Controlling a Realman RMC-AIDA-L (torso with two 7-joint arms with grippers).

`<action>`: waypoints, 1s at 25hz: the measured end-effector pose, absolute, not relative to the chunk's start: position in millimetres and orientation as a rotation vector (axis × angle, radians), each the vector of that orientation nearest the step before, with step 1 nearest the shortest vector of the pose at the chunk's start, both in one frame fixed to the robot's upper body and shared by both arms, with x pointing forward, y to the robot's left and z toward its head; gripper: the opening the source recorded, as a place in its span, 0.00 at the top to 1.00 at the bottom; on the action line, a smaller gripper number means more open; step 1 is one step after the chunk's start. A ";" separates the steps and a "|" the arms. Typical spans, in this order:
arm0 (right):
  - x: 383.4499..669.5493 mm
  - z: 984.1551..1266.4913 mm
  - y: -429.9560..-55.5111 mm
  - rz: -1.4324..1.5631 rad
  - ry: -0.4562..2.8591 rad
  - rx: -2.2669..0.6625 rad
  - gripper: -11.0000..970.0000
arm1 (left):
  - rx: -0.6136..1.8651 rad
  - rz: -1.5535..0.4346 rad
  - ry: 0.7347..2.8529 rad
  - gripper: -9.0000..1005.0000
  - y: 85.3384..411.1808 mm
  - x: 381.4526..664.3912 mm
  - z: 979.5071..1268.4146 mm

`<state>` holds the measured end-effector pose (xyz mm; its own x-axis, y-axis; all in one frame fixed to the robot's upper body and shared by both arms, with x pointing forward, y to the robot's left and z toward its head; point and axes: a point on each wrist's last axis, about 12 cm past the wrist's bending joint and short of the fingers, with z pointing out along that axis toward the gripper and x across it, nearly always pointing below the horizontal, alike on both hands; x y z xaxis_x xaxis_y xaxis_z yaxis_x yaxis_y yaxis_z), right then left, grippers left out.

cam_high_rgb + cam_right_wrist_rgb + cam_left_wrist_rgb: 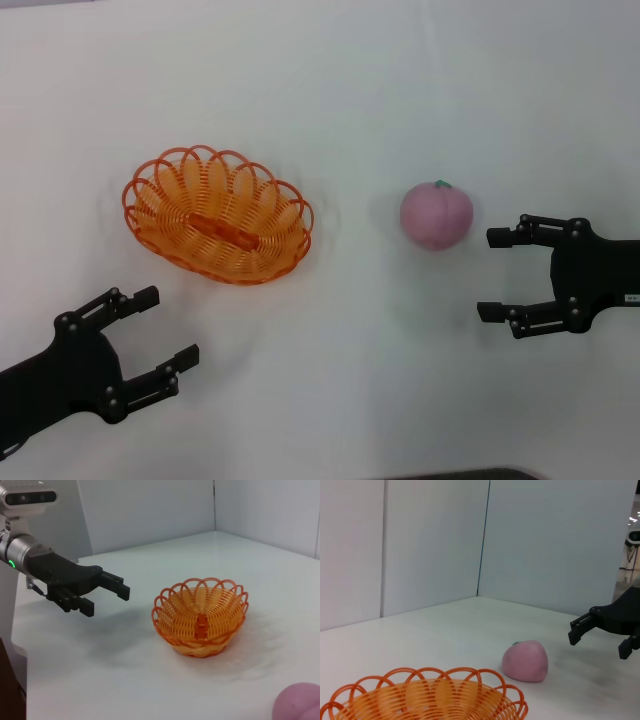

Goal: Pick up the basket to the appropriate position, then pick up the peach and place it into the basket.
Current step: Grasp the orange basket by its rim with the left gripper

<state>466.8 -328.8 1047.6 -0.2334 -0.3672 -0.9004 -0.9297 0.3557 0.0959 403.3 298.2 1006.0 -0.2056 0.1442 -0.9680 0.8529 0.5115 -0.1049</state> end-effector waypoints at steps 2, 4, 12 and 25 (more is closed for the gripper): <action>467.0 1047.6 -328.6 0.846 1.780 -1.147 0.03 | 0.858 -0.819 1.672 0.19 298.2 403.5 1006.2; 467.1 1047.6 -328.3 0.847 1.779 -1.147 0.03 | 0.858 -0.819 1.672 0.19 298.1 403.8 1006.3; 466.7 1047.1 -328.3 0.850 1.781 -1.144 0.03 | 0.819 -0.846 1.687 0.19 298.2 406.3 1007.8; 467.4 1047.9 -330.3 0.853 1.804 -1.136 0.03 | 0.365 -1.242 2.015 0.21 316.9 454.6 1038.2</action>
